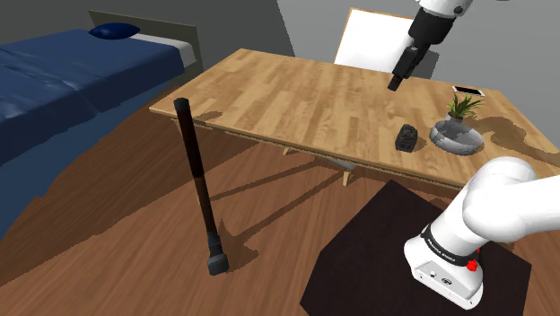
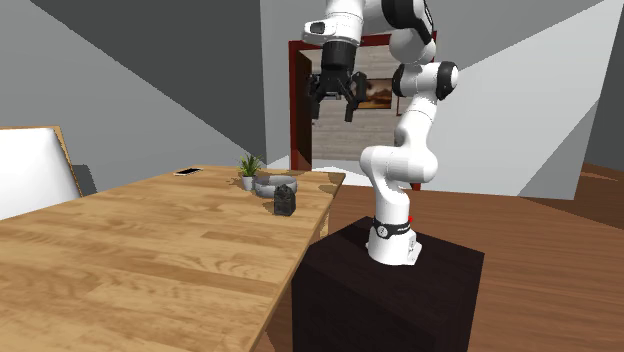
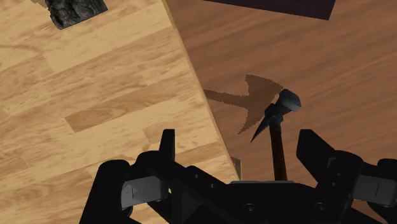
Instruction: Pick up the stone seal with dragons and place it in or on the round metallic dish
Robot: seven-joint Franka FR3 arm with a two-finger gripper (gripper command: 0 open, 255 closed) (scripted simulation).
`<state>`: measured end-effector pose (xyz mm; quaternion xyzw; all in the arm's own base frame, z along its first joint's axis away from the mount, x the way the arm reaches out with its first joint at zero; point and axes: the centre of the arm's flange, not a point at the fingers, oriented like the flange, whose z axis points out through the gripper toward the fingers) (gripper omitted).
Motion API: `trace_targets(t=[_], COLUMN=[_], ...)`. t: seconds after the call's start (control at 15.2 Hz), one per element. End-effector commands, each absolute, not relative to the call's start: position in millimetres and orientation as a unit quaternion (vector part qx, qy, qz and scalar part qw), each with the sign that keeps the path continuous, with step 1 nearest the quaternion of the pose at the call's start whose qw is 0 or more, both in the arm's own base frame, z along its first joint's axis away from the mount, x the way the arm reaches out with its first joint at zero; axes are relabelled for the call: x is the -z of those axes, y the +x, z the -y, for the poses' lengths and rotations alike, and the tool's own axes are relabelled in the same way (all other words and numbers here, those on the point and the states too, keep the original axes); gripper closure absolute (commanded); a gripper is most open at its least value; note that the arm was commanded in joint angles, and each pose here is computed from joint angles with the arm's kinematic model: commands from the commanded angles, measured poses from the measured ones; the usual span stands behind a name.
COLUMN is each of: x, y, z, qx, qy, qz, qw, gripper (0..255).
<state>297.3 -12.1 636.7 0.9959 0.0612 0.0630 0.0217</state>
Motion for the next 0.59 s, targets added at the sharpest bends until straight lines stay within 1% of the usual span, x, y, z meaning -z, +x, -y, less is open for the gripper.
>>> trace_targets(t=[0.0,0.53], x=[-637,-567], y=[297,302], z=[12,91], qx=[-0.063,-0.037], qy=[0.996,0.998], qz=[-0.061,-0.045], qw=[0.022,0.021], gripper=[0,0])
